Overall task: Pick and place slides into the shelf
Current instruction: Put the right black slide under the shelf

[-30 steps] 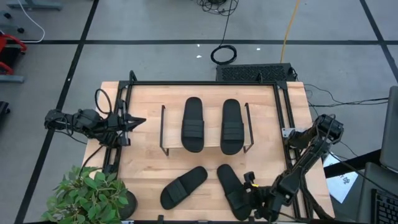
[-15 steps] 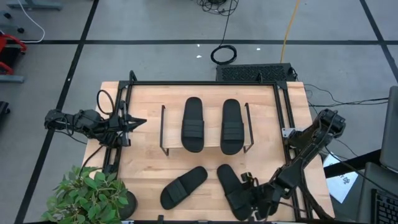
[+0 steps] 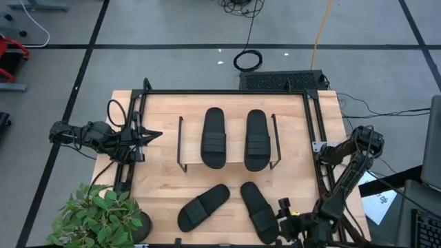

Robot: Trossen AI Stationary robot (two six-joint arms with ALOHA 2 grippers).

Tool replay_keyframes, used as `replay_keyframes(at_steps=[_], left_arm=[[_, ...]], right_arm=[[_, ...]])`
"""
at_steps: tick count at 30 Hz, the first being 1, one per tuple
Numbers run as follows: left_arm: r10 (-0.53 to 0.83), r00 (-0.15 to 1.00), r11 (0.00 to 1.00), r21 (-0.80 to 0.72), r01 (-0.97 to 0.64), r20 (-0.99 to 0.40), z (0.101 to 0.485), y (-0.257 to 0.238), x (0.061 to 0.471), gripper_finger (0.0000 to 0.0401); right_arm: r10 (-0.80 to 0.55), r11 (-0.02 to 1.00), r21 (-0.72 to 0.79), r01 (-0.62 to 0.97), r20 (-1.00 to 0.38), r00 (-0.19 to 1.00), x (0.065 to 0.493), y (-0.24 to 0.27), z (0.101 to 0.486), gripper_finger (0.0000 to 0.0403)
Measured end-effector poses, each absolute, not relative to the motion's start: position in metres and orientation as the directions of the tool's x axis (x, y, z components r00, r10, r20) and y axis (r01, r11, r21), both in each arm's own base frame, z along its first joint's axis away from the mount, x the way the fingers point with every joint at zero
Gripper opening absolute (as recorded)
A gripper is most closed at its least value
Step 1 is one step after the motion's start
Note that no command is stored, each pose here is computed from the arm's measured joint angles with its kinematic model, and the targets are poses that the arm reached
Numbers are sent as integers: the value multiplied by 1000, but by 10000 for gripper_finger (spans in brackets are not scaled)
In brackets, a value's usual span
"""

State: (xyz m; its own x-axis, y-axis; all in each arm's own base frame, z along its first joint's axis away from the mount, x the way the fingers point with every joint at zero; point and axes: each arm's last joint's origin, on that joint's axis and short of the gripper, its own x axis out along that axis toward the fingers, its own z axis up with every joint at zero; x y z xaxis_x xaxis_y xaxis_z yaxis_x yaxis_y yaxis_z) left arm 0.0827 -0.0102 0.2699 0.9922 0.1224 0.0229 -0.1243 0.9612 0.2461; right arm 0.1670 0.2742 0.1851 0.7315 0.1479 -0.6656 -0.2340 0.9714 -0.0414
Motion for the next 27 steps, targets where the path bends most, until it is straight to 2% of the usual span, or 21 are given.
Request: replay_keyframes(at_steps=[6,14,19,27], left_arm=[[163,986,957,240,-164,23,270,-9,83,4],[171,985,958,229,-172,22,270,-9,82,4],[171,985,962,213,-172,22,270,-9,82,3],[171,985,965,201,-169,6,268,-9,82,3]], right_arm=[[63,965,-149,-215,-664,745,166,291,164,194],[-127,905,-378,-195,-677,724,178,322,153,165],[-199,893,-421,-161,-688,697,183,331,140,163],[-300,820,-565,-92,-561,772,186,328,135,162]])
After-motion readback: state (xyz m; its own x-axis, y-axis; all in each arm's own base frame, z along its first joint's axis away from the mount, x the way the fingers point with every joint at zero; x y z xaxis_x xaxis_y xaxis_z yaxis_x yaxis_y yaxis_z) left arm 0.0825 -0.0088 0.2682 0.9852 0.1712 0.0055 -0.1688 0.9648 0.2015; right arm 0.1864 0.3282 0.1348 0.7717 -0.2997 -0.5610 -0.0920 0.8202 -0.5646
